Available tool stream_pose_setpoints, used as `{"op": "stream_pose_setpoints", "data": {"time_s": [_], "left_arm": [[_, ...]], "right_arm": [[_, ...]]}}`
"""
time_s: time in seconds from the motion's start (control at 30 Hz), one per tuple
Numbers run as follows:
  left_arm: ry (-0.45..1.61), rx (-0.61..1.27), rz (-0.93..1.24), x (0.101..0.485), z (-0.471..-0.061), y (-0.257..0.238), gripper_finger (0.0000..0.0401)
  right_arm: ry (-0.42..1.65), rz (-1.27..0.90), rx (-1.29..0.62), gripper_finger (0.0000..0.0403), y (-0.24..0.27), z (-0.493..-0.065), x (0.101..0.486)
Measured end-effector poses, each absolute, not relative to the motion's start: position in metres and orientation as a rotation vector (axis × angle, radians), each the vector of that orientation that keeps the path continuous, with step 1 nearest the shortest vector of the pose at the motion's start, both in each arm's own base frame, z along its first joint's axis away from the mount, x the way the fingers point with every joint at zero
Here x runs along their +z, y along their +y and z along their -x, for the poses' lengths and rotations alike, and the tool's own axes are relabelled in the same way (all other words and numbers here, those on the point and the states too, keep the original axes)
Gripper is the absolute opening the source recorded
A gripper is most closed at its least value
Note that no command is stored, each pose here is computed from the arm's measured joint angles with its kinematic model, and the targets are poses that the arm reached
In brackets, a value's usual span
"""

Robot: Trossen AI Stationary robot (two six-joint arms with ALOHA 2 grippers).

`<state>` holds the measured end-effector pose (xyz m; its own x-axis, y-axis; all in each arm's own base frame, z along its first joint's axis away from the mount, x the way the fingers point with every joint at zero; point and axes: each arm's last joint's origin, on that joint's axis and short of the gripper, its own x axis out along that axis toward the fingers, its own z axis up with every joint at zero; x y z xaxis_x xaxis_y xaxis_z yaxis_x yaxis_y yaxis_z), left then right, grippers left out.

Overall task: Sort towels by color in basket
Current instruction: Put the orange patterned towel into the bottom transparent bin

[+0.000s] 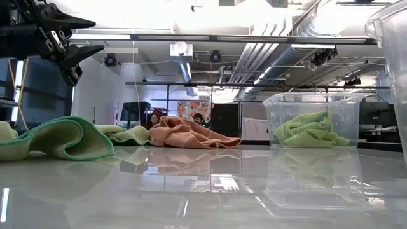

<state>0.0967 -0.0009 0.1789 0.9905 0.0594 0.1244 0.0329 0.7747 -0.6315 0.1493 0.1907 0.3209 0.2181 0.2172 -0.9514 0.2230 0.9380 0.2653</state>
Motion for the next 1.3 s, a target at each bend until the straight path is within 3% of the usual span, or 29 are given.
{"op": "stream_pose_setpoints", "data": {"time_s": [0.13,0.3,0.5,0.63,0.87,1.03,1.3], "left_arm": [[-0.14,0.014,0.685,0.179,-0.097,-0.001,0.0195],[-0.14,0.014,0.685,0.179,-0.097,-0.001,0.0195],[-0.14,0.014,0.685,0.179,-0.097,-0.001,0.0195],[-0.14,0.014,0.685,0.179,-0.097,-0.001,0.0195],[-0.14,0.014,0.685,0.179,-0.097,-0.001,0.0195],[-0.14,0.014,0.685,0.179,-0.097,-0.001,0.0195],[-0.139,0.014,0.685,0.179,-0.097,-0.001,0.0195]], "right_arm": [[1.351,-0.488,-0.113,0.0108,0.193,-0.143,0.321],[1.308,-0.649,-0.067,0.0155,0.192,-0.145,0.332],[1.262,-0.965,0.016,0.0161,0.196,-0.151,0.351],[1.176,-0.921,0.108,0.016,0.209,-0.163,0.349],[1.37,-0.849,-0.34,0.0142,0.217,-0.17,0.3],[1.379,-0.854,-0.698,0.0117,0.219,-0.172,0.274],[1.36,-0.944,-0.676,0.011,0.213,-0.168,0.293]]}}
